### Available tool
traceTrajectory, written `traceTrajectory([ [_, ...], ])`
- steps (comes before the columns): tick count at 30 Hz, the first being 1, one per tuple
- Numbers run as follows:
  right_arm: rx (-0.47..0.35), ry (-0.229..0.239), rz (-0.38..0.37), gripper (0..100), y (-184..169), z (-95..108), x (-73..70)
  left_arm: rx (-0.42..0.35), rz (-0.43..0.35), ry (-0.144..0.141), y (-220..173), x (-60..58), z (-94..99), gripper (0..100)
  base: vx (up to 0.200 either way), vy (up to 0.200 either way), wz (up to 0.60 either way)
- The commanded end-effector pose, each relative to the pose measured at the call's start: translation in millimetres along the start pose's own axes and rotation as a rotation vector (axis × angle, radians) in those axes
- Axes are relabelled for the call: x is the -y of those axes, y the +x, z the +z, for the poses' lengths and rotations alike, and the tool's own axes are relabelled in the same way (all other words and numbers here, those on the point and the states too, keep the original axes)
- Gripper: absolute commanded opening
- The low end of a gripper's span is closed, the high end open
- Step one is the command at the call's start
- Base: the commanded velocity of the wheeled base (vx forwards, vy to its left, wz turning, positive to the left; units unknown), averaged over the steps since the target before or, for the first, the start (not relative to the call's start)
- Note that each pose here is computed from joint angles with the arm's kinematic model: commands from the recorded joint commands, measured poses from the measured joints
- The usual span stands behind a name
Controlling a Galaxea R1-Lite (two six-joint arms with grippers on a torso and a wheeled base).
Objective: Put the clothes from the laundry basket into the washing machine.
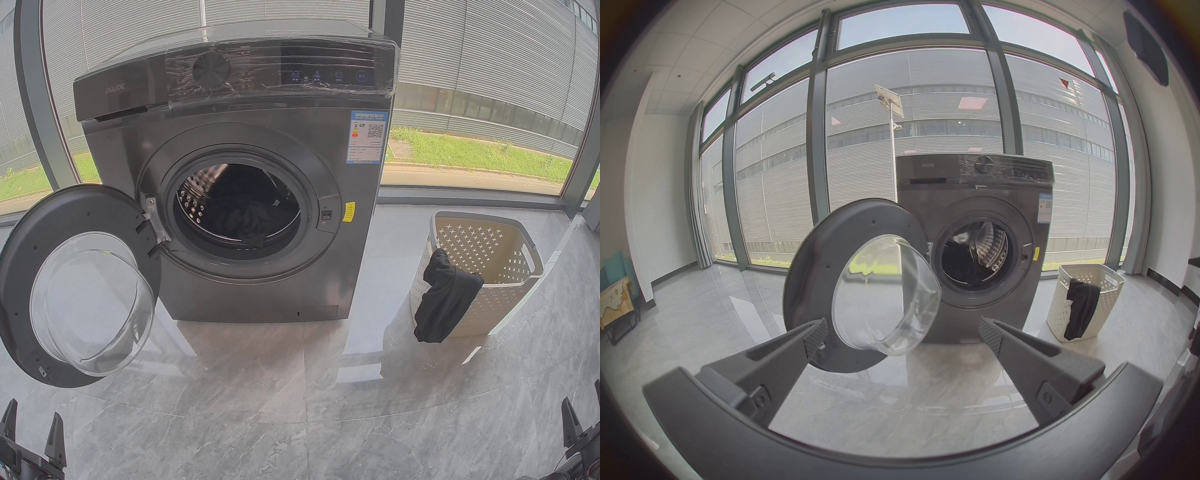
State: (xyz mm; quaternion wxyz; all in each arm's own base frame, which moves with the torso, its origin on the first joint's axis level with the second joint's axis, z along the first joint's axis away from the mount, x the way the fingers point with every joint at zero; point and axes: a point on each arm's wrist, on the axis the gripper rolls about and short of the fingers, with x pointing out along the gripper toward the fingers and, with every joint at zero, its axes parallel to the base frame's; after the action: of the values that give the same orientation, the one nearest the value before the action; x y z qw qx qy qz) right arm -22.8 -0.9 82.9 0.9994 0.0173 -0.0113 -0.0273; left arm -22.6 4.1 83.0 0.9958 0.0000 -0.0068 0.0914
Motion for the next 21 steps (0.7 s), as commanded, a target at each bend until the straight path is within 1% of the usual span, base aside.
traceTrajectory([
  [1, -0.008, -0.009, 0.006, 100, 0.0, -5.9, 0.1, 0.018, -0.008, -0.003, -1.7, -0.2, -1.5, 100, 0.000, -0.200, 0.00],
  [4, -0.010, -0.007, 0.009, 100, 0.0, -6.0, 0.1, 0.017, -0.063, -0.005, -1.8, 1.0, -1.6, 100, 0.000, -0.200, 0.00],
  [5, -0.010, -0.007, 0.009, 100, 0.0, -6.0, 0.1, 0.015, -0.125, -0.008, -1.9, 2.4, -1.8, 100, 0.000, -0.200, 0.00],
  [6, -0.010, -0.007, 0.007, 100, 0.0, -6.0, 0.0, 0.004, -0.154, -0.014, -1.5, 3.1, -4.0, 100, 0.000, -0.200, 0.00],
  [7, -0.010, -0.007, 0.009, 100, 0.0, -6.0, 0.1, -0.014, -0.183, -0.002, -0.6, 3.8, -6.4, 100, 0.000, -0.200, 0.00],
  [8, -0.011, -0.007, 0.009, 100, 0.1, -6.0, 0.1, -0.021, -0.194, -0.001, -0.4, 4.1, -6.8, 100, 0.000, -0.200, 0.00],
  [16, -0.010, -0.007, 0.009, 100, 0.0, -6.0, 0.1, -0.014, -0.189, -0.005, -1.1, 3.9, -7.2, 100, 0.000, -0.200, 0.00],
  [21, -0.010, -0.007, 0.009, 100, 0.0, -6.0, 0.1, -0.014, -0.189, 0.001, -1.1, 4.0, -7.2, 100, 0.000, -0.200, 0.00],
])
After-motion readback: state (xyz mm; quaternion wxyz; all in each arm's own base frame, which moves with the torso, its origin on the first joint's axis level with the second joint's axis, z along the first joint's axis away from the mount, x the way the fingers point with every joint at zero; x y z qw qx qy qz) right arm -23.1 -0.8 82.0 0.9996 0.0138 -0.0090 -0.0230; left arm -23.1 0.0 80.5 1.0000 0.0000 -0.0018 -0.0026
